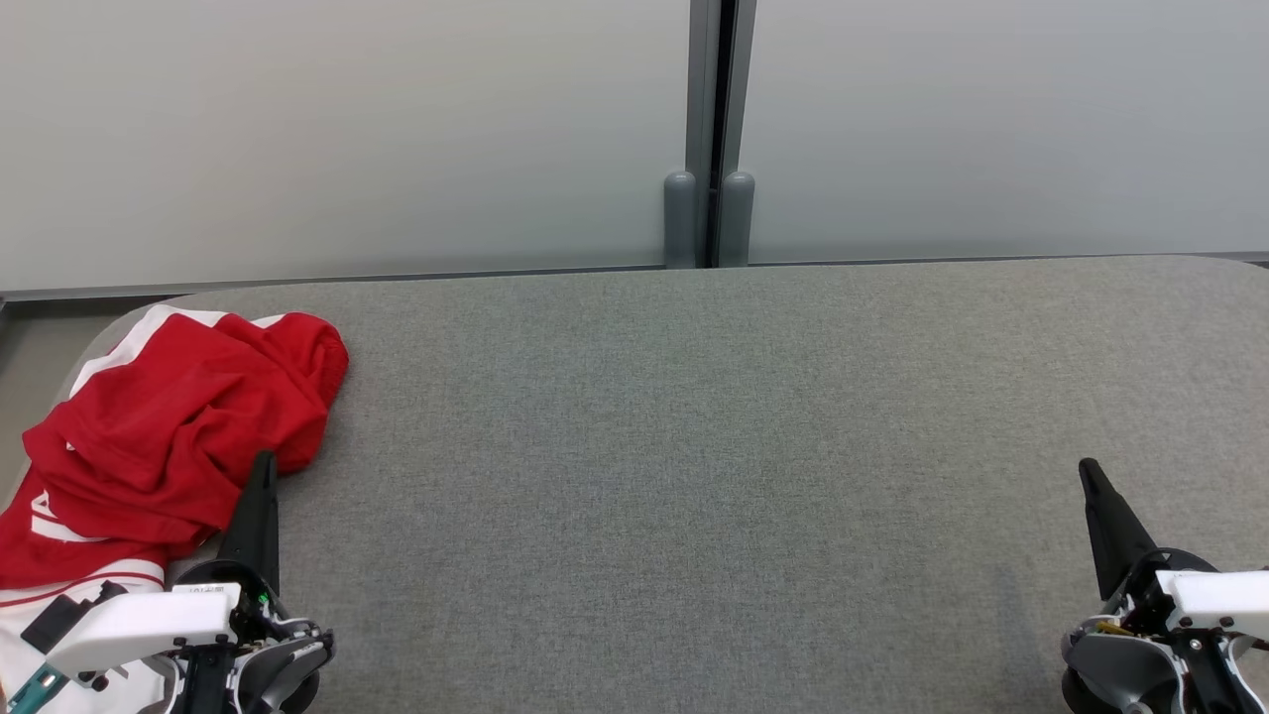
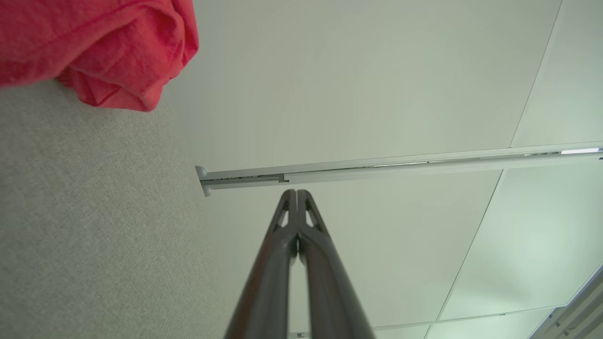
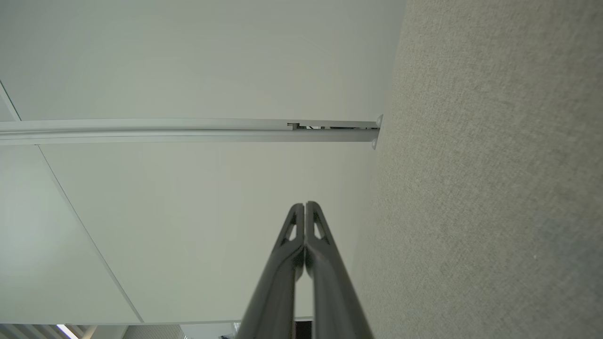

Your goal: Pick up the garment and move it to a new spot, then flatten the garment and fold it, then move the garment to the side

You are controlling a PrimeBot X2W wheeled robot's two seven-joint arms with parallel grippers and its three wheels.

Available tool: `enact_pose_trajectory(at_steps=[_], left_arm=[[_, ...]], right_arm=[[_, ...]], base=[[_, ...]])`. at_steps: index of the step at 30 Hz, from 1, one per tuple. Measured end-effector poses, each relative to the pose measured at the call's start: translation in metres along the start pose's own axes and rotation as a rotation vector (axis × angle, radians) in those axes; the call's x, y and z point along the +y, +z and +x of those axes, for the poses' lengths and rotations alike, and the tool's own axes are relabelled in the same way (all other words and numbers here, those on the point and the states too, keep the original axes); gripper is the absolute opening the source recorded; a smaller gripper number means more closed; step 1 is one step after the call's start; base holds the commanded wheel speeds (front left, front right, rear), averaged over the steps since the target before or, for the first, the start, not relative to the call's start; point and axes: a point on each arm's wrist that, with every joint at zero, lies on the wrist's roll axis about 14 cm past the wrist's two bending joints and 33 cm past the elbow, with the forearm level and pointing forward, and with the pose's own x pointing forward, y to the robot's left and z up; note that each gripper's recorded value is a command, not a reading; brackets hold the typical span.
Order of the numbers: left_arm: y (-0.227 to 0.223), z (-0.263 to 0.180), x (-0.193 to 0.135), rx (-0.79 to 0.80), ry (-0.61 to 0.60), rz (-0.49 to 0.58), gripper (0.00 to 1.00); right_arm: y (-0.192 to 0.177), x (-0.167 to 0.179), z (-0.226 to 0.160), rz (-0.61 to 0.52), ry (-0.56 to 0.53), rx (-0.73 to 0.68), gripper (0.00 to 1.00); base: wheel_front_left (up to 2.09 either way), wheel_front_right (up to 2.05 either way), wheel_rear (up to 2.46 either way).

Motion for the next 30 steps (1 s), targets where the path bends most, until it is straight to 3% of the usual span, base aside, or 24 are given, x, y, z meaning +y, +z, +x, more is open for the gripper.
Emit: enact_pose_trajectory(at_steps=[30], left_arm=[[0.0000, 0.0000, 0.0000, 0.000, 0.000, 0.000, 0.00]], right_arm=[[0.0000, 0.0000, 0.0000, 0.000, 0.000, 0.000, 0.00]], base=[[0.00, 0.00, 0.00]])
